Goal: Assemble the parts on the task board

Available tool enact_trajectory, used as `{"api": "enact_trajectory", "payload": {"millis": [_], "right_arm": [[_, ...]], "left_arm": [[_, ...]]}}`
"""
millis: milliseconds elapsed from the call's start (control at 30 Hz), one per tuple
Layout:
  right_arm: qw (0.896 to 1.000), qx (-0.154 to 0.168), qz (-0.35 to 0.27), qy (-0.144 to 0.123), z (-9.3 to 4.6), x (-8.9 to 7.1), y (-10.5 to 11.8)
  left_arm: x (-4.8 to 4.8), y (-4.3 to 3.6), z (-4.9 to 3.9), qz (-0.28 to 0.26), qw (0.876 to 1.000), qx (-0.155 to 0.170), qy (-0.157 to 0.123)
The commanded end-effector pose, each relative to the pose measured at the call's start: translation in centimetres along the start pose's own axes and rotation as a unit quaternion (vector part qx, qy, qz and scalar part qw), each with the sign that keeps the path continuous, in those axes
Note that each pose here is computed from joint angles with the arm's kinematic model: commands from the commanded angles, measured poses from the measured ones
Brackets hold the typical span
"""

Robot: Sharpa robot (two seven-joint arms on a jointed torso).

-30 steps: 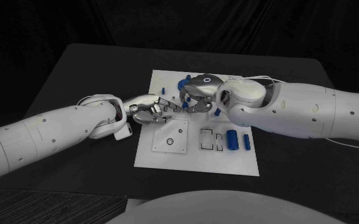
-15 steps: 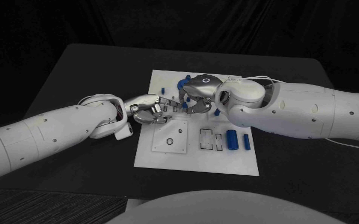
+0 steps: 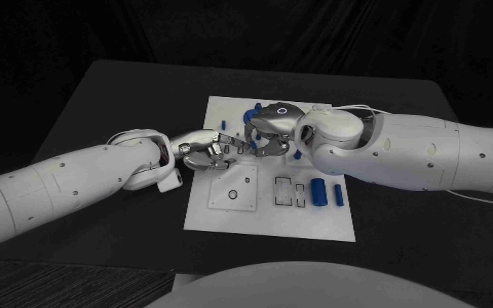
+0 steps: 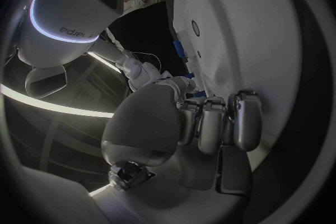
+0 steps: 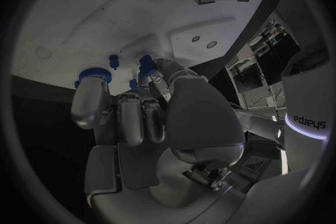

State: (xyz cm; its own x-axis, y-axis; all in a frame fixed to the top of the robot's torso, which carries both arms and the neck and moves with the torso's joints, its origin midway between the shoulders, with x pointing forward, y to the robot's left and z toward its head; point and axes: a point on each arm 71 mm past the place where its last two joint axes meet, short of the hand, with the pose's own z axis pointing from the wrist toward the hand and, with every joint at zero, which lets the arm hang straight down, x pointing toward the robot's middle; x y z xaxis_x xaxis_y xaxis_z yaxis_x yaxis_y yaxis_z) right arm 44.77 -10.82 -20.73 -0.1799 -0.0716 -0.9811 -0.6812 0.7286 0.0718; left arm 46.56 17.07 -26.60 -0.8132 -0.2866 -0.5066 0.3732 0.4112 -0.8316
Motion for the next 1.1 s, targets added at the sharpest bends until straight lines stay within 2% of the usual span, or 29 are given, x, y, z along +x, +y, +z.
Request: {"api": "enact_trajectory", "payload": {"millis": [33, 1100], "right_arm": [[1.0, 0.004, -0.002, -0.004, -0.04, -0.04, -0.02], [1.0, 0.017, -0.006, 0.007, -0.02, 0.22, -0.9]], "left_arm": [[0.71, 0.3, 0.2, -0.007, 1.0, -0.009, 0.012], [0.82, 0.48, 0.03, -0.01, 1.0, -0.013, 0.016]]}}
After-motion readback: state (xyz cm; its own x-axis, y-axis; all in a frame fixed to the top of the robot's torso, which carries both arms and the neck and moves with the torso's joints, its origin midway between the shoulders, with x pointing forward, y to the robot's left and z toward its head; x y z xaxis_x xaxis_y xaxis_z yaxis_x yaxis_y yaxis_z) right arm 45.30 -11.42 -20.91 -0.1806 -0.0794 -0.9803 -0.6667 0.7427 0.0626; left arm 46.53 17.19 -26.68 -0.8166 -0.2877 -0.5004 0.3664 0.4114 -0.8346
